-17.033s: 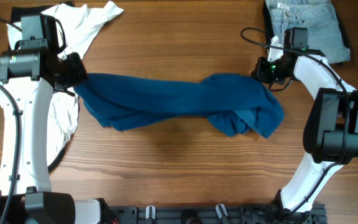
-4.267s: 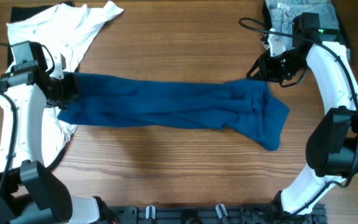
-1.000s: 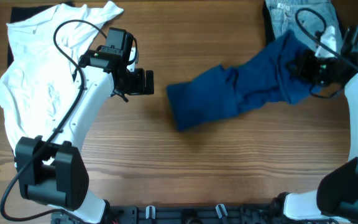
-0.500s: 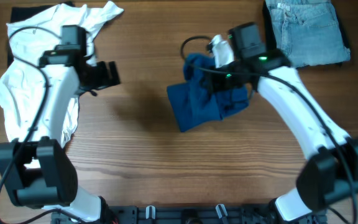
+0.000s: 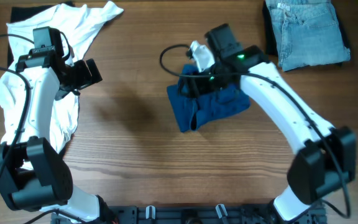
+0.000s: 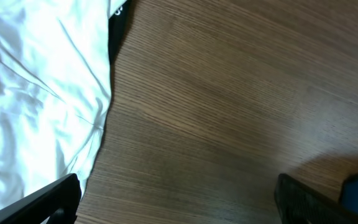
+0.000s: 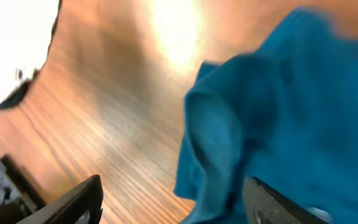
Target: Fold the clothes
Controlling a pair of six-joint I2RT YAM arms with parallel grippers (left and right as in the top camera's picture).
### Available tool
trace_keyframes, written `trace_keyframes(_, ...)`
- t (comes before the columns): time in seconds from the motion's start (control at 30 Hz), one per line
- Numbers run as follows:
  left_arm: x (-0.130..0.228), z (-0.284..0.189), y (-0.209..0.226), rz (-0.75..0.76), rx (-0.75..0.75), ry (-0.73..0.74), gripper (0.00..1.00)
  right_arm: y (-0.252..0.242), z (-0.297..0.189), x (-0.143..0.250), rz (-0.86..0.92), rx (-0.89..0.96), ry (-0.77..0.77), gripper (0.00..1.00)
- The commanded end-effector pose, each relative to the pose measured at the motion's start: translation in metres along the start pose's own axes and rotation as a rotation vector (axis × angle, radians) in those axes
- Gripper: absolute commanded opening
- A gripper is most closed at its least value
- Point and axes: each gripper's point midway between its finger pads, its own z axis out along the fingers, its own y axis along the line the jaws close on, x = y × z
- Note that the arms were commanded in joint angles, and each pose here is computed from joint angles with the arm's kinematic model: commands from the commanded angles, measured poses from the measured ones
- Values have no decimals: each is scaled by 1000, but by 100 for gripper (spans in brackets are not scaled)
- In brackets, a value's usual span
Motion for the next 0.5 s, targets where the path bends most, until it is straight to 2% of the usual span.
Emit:
trace_keyframes(0.0,-4,-5,-5,18,27,-15,100,-11,-22,-10,-20,71,-56,70)
trace_keyframes(0.07,-5,-5,-4,16,27,-21,100,-14,-11,-2,-11,71,-23,66)
trace_keyframes(0.13,-8,-5,-2,8,27,-29,100,-21,2,9,6,75,20,58)
trace_keyframes(0.17,-9,-5,0,4,26,-32,100,-27,10,15,15,87,42,48)
trace_keyframes(0.23,-12,-6,6,-10,23,-40,100,-35,21,25,25,105,75,15)
trace_keyframes(0.27,-13,-6,8,-15,22,-41,100,-38,26,29,27,103,85,4)
trace_keyframes(0.47,-16,-7,18,-41,14,-49,100,-36,65,53,-61,90,168,4)
